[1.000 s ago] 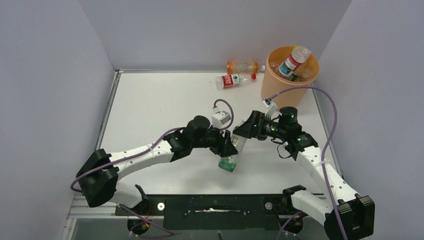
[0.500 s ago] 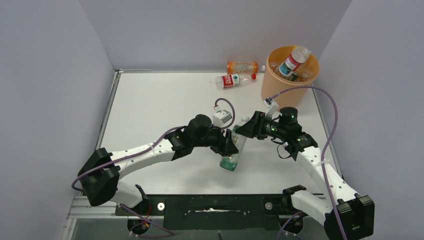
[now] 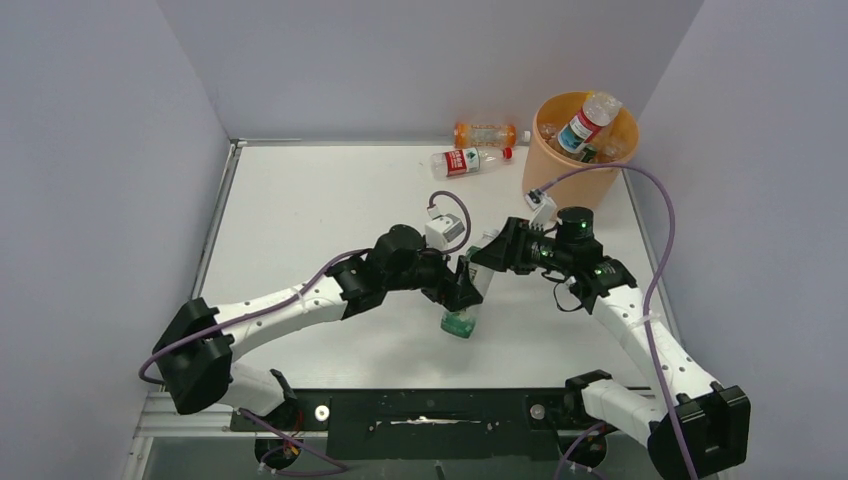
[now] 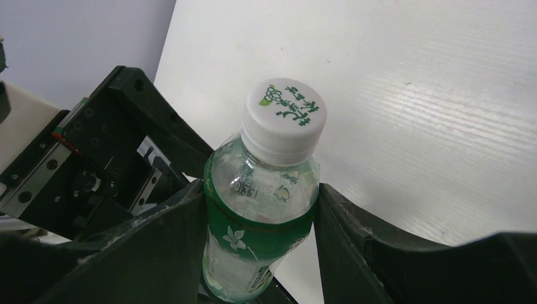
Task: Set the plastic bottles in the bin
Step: Pick up the plastic bottle at the center of the board, then place the plastic bottle in the trash bin.
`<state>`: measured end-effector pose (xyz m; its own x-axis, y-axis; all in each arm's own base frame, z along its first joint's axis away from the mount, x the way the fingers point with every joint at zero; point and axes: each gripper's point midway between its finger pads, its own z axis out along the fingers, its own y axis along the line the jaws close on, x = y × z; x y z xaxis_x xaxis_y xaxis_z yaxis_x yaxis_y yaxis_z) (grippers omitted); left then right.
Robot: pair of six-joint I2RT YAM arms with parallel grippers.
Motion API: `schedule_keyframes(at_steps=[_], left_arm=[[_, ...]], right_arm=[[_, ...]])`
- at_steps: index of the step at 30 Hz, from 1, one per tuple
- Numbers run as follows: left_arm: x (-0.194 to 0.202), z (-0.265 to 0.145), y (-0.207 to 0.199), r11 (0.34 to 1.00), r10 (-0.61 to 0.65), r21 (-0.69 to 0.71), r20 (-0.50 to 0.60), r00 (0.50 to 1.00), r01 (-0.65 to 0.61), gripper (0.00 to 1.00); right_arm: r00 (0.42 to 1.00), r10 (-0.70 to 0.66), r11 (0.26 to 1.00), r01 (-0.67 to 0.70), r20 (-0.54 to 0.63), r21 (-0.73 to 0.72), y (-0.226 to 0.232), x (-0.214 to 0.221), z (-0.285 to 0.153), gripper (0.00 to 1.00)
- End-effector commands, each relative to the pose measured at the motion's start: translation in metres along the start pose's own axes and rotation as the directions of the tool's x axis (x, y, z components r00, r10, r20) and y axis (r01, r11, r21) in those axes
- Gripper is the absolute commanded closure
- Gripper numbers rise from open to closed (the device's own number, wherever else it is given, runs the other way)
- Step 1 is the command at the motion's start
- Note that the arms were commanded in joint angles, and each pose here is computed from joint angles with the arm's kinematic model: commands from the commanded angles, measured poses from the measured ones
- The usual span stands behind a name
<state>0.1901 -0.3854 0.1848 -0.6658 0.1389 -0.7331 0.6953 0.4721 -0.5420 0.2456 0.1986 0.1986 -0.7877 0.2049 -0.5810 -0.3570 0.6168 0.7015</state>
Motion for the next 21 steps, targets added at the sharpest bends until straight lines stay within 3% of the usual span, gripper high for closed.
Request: schedule_keyframes(at_steps=[1, 12, 16, 21], left_arm=[[-0.058, -0.029, -0.026, 0.997, 0.077, -0.010, 0.159, 0.984, -0.076, 0.18], [-0.103, -0.094, -0.017, 0.979, 0.120, -0.196, 0.309, 0.943, -0.060, 0.17], [-0.095, -0.105, -0.002, 0.972, 0.106, -0.231, 0.308, 0.946, -0.034, 0.17], [-0.086, -0.110, 0.012, 0.970, 0.077, -0.243, 0.303, 0.950, -0.001, 0.17]], right_arm=[[0.988, -0.109, 0.993, 0.103, 0.113, 0.056, 0.012, -0.049, -0.012, 0.56], [0.923, -0.280, 0.918, 0.176, 0.266, 0.357, -0.003, -0.173, -0.046, 0.55], [0.860, -0.358, 0.874, 0.172, 0.363, 0.455, 0.001, -0.233, -0.079, 0.55], [0.742, -0.461, 0.807, 0.122, 0.487, 0.578, 0.009, -0.297, -0.145, 0.54]])
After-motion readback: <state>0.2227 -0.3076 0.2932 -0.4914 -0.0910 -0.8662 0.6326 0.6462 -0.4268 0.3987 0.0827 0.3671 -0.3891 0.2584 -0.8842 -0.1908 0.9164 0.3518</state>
